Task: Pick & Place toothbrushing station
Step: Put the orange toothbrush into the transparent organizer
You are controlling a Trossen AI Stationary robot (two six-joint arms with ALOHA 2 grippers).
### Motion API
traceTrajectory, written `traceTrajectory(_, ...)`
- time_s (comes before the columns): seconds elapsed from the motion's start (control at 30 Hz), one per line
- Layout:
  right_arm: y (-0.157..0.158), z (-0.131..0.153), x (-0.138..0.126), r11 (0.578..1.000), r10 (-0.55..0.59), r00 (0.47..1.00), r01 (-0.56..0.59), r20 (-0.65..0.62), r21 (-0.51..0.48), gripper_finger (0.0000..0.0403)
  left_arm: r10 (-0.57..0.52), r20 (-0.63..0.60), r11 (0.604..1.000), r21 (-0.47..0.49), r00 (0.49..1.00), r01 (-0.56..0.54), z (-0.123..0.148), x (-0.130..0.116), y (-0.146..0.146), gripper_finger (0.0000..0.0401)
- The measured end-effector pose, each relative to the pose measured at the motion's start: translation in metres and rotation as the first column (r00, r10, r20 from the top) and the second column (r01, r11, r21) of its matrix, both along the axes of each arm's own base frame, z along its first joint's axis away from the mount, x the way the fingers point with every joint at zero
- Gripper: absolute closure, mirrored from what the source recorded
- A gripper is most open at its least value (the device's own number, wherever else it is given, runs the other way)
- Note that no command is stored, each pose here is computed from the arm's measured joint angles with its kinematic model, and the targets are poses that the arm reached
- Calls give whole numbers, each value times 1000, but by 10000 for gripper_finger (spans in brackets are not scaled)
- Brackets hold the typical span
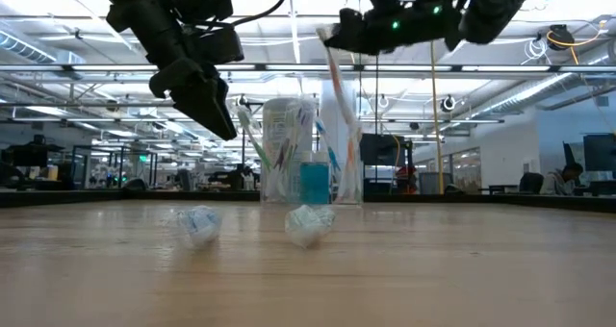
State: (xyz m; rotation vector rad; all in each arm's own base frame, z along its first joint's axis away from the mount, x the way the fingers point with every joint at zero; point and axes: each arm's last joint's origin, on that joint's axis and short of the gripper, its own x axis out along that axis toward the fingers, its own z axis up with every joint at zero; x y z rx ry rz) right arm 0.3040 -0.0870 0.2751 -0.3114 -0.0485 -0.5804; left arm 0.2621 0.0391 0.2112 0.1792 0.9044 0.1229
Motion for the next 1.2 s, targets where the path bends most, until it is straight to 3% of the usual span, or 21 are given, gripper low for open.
traceTrajectory(0.13,-17,-14,6,998,-39,998,37,52,44,392,-11,-2,1000,9,1000,11,0,0,0,231)
traceTrajectory(0.53,-51,-80,22,967,-140,990,143,-29,213,392,-14,-3,1000,11,1000,14,0,0,0,231)
traceTrajectory(0.73,-43,-92,22,930,-266,951,296,-157,218,392,-14,-3,1000,11,1000,14,0,0,0,231)
traceTrajectory(1.03,-20,-100,20,914,-353,907,387,-230,120,391,25,7,1000,-19,1000,-25,0,0,0,231)
traceTrajectory(1.2,-16,-105,18,918,-348,899,384,-265,99,377,25,9,999,-20,1000,-25,0,0,0,231)
